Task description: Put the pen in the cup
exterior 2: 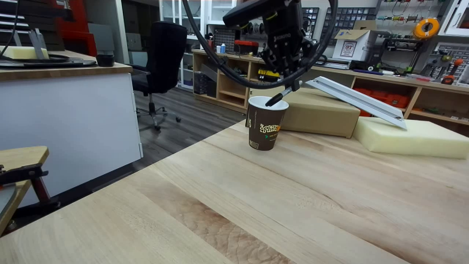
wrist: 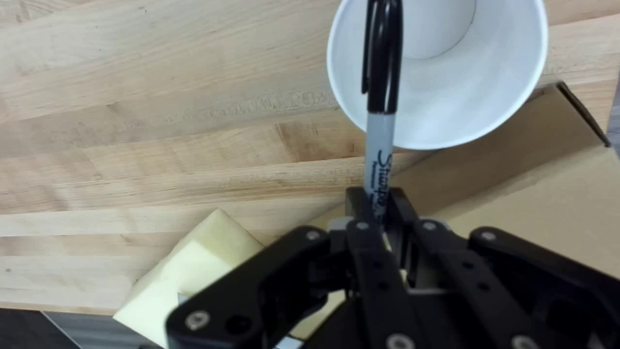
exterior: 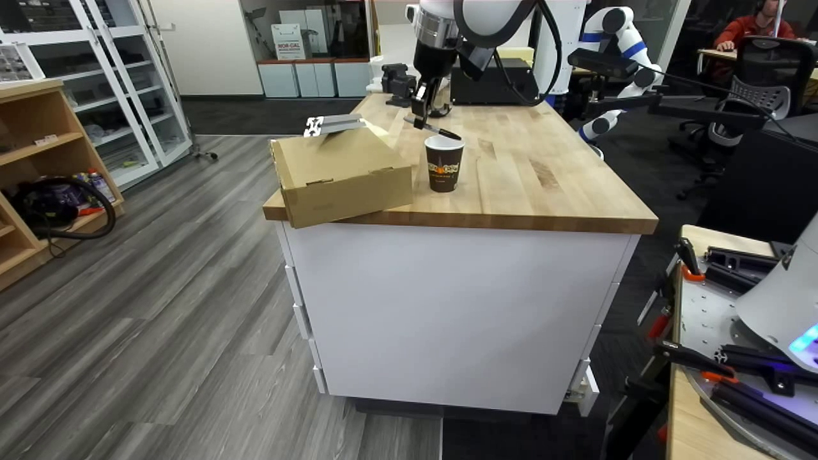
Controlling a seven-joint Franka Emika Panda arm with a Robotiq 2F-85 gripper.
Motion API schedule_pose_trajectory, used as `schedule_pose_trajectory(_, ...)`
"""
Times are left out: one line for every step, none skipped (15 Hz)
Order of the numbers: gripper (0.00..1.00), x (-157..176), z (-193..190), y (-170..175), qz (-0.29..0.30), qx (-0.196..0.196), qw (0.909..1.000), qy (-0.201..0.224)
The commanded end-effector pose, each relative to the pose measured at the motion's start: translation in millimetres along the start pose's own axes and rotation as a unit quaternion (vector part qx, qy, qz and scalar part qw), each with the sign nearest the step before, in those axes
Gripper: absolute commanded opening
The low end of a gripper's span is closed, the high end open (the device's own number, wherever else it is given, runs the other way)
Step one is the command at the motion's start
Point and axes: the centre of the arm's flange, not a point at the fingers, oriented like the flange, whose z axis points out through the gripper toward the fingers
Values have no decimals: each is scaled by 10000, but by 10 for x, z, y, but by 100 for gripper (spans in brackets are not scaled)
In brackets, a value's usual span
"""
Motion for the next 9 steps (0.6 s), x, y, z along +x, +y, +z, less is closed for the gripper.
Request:
schedule_pose_trajectory(7,120,-17,31,-27,37,10000,62)
schedule_pose_trajectory(7,114,-22,26,-16,6,10000,84)
schedule_pose_trajectory(7,101,-37,21,-11,-4,9999,102)
schedule_pose_trajectory(7,89,-51,16,-1,-13,9999,126)
schedule_pose_trajectory(7,71,-63,5,10,-18,9999,152)
schedule_pose_trajectory(7,57,-67,2,21,-16,9999,170)
schedule_pose_trajectory(7,39,-78,-2,41,-8,9998,207)
schedule_pose_trajectory(7,30,-83,-4,64,-2,9997,235)
schedule_pose_trajectory(31,25,-92,-11,82,14,9996,252)
